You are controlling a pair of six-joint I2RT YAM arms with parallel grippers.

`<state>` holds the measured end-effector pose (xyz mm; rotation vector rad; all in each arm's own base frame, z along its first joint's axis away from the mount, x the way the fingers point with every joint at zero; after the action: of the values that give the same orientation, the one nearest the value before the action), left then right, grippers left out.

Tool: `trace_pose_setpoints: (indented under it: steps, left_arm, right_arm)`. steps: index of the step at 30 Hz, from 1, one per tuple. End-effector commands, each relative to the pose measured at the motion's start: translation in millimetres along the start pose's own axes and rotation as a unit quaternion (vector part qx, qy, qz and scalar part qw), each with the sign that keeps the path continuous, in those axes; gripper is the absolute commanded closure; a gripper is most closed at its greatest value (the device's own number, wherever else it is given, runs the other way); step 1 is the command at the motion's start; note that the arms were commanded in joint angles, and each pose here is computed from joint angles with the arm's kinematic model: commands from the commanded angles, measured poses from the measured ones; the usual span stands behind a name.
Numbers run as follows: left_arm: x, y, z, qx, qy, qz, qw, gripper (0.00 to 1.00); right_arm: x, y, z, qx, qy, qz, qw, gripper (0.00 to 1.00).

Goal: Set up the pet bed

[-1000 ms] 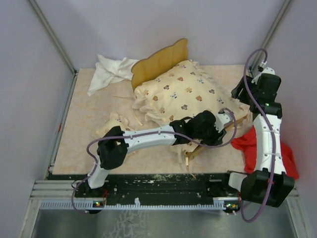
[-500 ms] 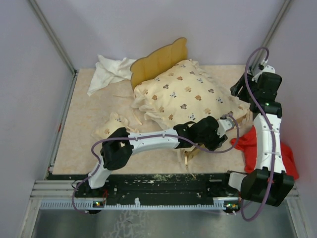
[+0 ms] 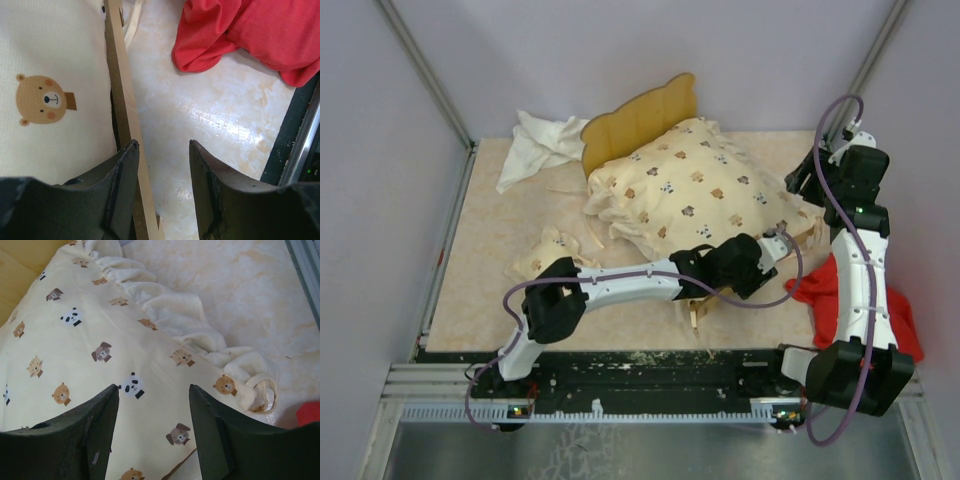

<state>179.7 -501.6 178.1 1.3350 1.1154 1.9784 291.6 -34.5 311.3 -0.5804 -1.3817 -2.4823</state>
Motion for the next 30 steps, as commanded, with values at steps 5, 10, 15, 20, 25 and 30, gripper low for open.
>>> trace_pose_setpoints:
  steps: [5,10,15,20,25,30]
  left_arm:
    - [-7,-14,25,-0.018,0.068,0.038,0.997,0.48]
    - [-17,-34,30,-0.026,0.099,0.072,0.992,0.49]
    - [-7,-23,32,-0.023,0.101,0.063,0.993,0.47]
    - [20,20,41,-0.009,0.109,0.038,0.993,0.47]
    - [34,38,45,0.001,0.102,0.047,0.994,0.48]
    - [25,20,37,0.002,0.078,0.073,0.994,0.5]
  right_arm:
    - [4,18,8,0.009,0.014,-0.037,0.999,0.42]
    - [3,17,7,0.012,0.013,-0.035,0.999,0.42]
    - [1,17,7,0.01,0.016,-0.033,0.999,0.42]
    - [5,28,11,0.015,0.009,-0.042,0.999,0.42]
    - [10,39,17,0.019,0.013,-0.053,0.998,0.42]
    - [7,34,15,0.016,0.015,-0.045,0.999,0.42]
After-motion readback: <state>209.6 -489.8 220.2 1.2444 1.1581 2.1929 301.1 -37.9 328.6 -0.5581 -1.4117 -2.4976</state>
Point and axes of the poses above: each gripper's point midway between its finger pads, its own x axis back along the fingers, its own z axis along the line the jaws close on, y = z × x, the point moved 8 cm from there along x, back along the fingers, and after that the axes turned 10 degrees about -x, right-handed, at the moved point
